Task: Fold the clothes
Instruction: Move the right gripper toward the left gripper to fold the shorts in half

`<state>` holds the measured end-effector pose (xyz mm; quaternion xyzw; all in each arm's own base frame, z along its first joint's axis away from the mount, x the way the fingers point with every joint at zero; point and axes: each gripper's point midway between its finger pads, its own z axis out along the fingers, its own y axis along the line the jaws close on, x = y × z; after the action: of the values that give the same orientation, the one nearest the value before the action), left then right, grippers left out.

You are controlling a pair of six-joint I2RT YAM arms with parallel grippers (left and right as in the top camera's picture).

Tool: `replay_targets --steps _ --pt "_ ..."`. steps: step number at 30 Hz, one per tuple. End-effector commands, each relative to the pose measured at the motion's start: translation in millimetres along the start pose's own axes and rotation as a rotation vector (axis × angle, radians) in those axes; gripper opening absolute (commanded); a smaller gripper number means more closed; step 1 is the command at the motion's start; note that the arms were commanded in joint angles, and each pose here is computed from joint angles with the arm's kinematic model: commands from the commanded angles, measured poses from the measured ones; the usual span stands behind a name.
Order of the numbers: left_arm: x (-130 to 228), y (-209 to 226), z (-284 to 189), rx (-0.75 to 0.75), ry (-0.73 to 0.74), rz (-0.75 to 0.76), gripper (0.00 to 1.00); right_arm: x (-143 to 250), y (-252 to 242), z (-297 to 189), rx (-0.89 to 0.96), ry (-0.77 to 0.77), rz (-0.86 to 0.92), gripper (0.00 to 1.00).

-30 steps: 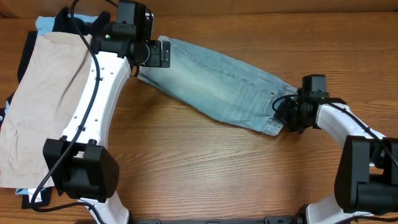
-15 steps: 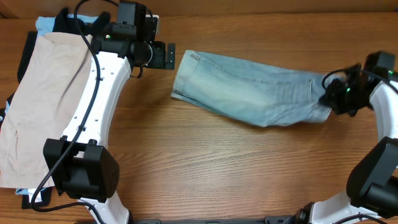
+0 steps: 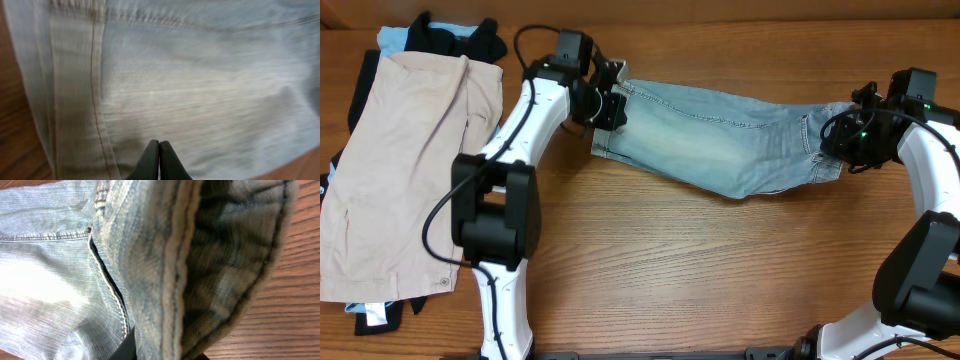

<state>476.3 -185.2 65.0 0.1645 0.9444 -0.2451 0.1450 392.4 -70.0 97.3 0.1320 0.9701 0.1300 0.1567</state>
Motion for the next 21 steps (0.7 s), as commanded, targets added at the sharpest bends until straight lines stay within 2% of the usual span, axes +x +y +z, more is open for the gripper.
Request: replay_targets --steps 1,6,10,15,21 --pt "6.3 13.1 12.1 -0.040 0.031 -0.028 0.04 -8.1 8.3 -6.0 -0.024 -0.023 0.003 0.04" --pt "22.8 37.4 27.3 -0.138 0.088 -0.141 0.04 -9.2 10.1 -11.6 -0.024 -0.017 0.049 0.04" --pt "30.8 42.2 35.5 -0.146 0.114 -0.182 0.04 -16.3 29.2 -36.4 -0.071 -0.006 0.047 0.04" --pt "32.7 42.0 36.3 -0.145 0.121 -0.192 0.04 -22.5 82.9 -61.5 -0.154 0.002 0.009 0.04" --pt "32.9 41.8 36.3 -0.144 0.121 -0.204 0.04 -11.7 160.4 -34.0 -0.153 0.005 -0.103 0.04"
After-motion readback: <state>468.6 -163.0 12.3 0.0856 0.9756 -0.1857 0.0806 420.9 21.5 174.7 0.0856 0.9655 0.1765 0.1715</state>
